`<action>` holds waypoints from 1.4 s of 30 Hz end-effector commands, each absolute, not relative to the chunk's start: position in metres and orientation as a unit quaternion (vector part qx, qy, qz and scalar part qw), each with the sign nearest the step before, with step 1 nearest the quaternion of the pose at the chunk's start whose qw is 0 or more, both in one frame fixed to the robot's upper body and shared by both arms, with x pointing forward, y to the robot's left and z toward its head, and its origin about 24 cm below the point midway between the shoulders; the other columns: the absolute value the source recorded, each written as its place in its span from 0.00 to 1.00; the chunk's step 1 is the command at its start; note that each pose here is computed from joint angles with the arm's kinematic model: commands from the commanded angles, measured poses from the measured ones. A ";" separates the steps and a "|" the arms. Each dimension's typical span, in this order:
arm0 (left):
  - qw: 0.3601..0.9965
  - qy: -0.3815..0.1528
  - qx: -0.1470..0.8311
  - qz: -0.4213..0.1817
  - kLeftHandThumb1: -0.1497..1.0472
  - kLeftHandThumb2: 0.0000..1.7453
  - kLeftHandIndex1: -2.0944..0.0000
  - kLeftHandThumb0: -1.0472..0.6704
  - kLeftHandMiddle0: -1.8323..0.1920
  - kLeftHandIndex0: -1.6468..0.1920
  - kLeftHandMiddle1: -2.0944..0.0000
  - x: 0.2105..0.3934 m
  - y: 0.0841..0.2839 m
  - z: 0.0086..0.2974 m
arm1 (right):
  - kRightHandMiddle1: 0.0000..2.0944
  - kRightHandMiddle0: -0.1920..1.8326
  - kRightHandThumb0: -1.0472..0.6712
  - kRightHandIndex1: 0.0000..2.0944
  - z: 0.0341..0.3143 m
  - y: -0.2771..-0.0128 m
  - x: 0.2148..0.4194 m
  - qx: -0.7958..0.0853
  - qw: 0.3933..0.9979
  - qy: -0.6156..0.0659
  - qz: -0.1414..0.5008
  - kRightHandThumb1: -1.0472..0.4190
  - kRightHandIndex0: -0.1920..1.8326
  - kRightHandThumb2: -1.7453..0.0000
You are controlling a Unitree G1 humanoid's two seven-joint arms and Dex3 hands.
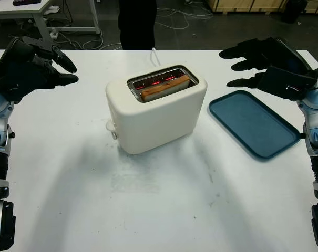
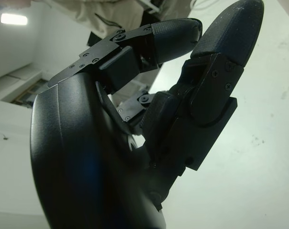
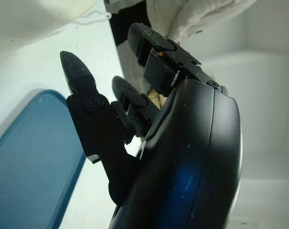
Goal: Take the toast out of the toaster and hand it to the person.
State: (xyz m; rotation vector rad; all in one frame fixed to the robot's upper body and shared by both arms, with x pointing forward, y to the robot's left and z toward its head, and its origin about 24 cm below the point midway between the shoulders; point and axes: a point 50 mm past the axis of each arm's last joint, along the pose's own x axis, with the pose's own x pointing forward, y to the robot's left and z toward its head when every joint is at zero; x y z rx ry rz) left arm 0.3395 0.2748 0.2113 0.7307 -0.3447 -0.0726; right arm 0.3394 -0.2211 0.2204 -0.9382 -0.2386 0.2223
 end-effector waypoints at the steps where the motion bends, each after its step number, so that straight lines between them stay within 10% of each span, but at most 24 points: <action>1: 0.920 -0.166 0.355 -0.031 0.74 0.00 0.60 0.00 0.29 0.29 0.63 0.339 0.277 0.209 | 0.00 0.49 0.45 0.00 0.218 -0.222 0.339 -0.449 0.880 -0.115 0.108 0.22 0.55 1.00; 23: 0.918 -0.158 0.362 -0.031 0.75 0.00 0.60 0.00 0.29 0.29 0.62 0.339 0.276 0.207 | 0.01 0.49 0.41 0.01 0.245 -0.213 0.352 -0.440 0.863 -0.218 0.120 0.23 0.55 1.00; 32: 0.921 -0.155 0.357 -0.028 0.74 0.00 0.60 0.00 0.29 0.29 0.63 0.339 0.277 0.206 | 0.01 0.52 0.27 0.01 0.297 -0.174 0.360 -0.447 0.829 -0.300 0.148 0.27 0.56 1.00; 42: 0.920 -0.161 0.355 -0.029 0.75 0.00 0.60 0.00 0.29 0.29 0.62 0.339 0.277 0.204 | 0.02 0.53 0.16 0.02 0.293 -0.128 0.367 -0.475 0.795 -0.313 0.209 0.25 0.56 1.00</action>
